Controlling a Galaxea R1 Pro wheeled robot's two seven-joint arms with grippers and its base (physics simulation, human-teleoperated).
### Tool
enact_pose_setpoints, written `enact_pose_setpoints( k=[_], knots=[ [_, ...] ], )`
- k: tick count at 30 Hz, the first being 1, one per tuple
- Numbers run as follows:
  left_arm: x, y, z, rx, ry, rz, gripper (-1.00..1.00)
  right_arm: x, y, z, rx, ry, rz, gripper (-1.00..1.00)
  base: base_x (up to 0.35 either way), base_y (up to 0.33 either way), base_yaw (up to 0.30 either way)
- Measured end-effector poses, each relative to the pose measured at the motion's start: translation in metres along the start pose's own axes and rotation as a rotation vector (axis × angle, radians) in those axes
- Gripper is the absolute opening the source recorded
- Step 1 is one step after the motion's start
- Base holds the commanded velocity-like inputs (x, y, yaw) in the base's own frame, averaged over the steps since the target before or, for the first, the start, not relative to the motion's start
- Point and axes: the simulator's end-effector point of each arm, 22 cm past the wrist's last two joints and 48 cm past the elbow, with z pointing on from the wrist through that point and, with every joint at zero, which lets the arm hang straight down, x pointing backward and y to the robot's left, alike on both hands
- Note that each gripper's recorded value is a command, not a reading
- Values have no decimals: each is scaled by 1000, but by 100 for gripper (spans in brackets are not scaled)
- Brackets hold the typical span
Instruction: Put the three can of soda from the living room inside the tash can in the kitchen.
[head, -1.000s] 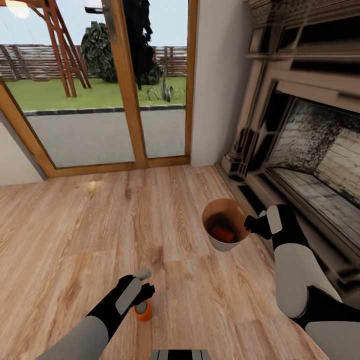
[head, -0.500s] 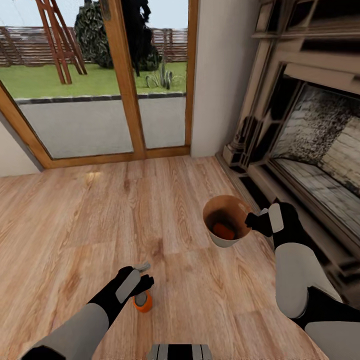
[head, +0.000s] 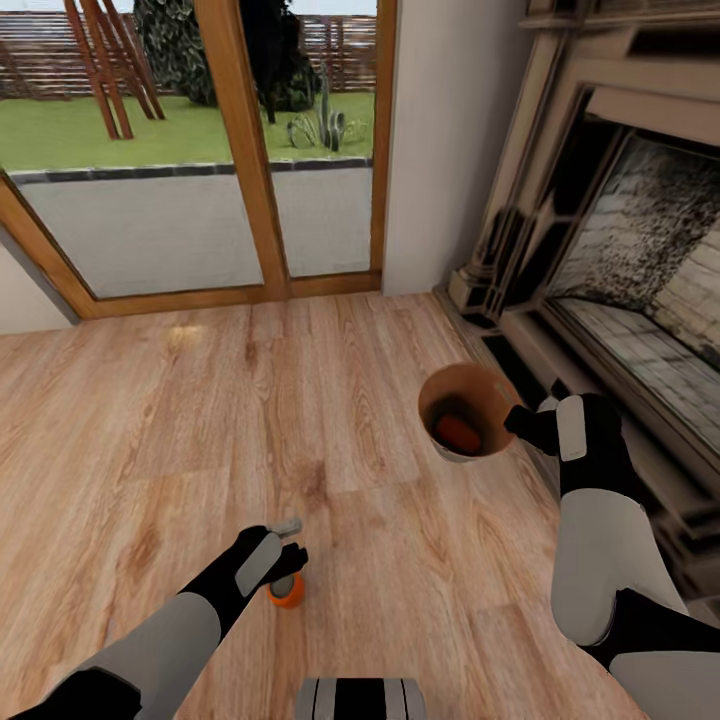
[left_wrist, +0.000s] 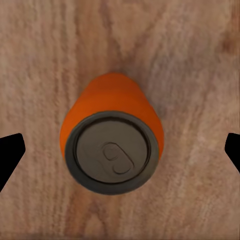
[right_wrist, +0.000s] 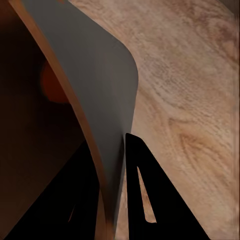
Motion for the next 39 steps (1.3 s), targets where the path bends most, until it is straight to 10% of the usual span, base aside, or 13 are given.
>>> enact_pose_setpoints(
  k=[33,34,39],
  knots=[
    [22,8,38,-2,31,-18,100,13,-31,26,36,-25,14,-100,0,0,0],
    [22,9,39,-3,31,-18,-100,13,-31,26,34,-24,14,-100,0,0,0],
    [29,14,41,-14,46,-20,-100,13,-29,26,22,-24,20,-100,0,0,0]
  ],
)
